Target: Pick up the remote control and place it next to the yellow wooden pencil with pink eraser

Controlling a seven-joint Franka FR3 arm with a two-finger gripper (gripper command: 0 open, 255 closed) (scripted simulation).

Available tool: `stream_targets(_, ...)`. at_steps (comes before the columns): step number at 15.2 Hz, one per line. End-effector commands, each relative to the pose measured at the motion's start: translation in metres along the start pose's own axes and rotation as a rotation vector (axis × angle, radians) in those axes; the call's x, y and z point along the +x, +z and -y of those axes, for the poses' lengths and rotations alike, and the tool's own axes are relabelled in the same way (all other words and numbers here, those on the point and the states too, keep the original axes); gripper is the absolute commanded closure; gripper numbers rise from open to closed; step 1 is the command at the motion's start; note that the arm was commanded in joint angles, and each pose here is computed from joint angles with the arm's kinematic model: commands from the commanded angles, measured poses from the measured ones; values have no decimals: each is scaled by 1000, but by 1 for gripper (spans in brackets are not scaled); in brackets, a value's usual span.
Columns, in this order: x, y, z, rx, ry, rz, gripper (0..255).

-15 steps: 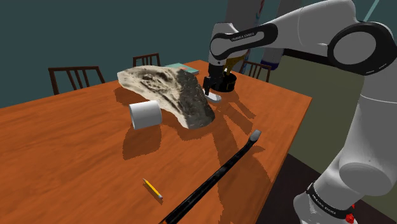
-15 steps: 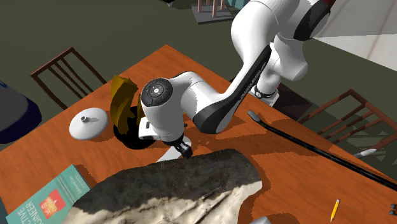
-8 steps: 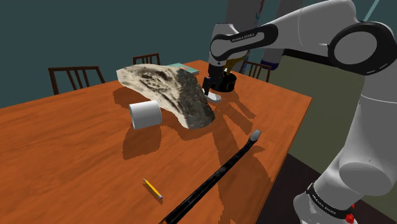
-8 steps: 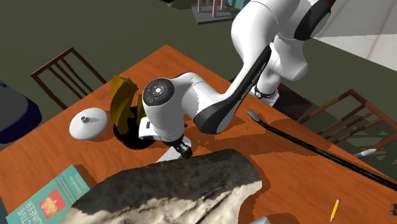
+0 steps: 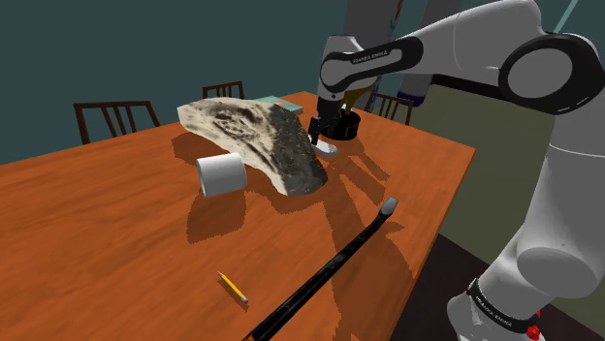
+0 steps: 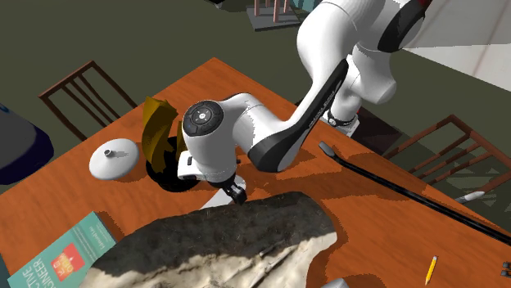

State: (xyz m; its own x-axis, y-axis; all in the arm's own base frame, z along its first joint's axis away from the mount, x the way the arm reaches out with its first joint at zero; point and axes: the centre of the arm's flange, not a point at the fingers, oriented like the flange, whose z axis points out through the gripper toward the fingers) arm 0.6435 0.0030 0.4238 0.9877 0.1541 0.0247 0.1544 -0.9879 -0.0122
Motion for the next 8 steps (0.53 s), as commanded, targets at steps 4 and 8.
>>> stream_targets(4,-1,17,-1,1,4,27,255)
stream_targets(8,-1,7,2,2,4,27,255)
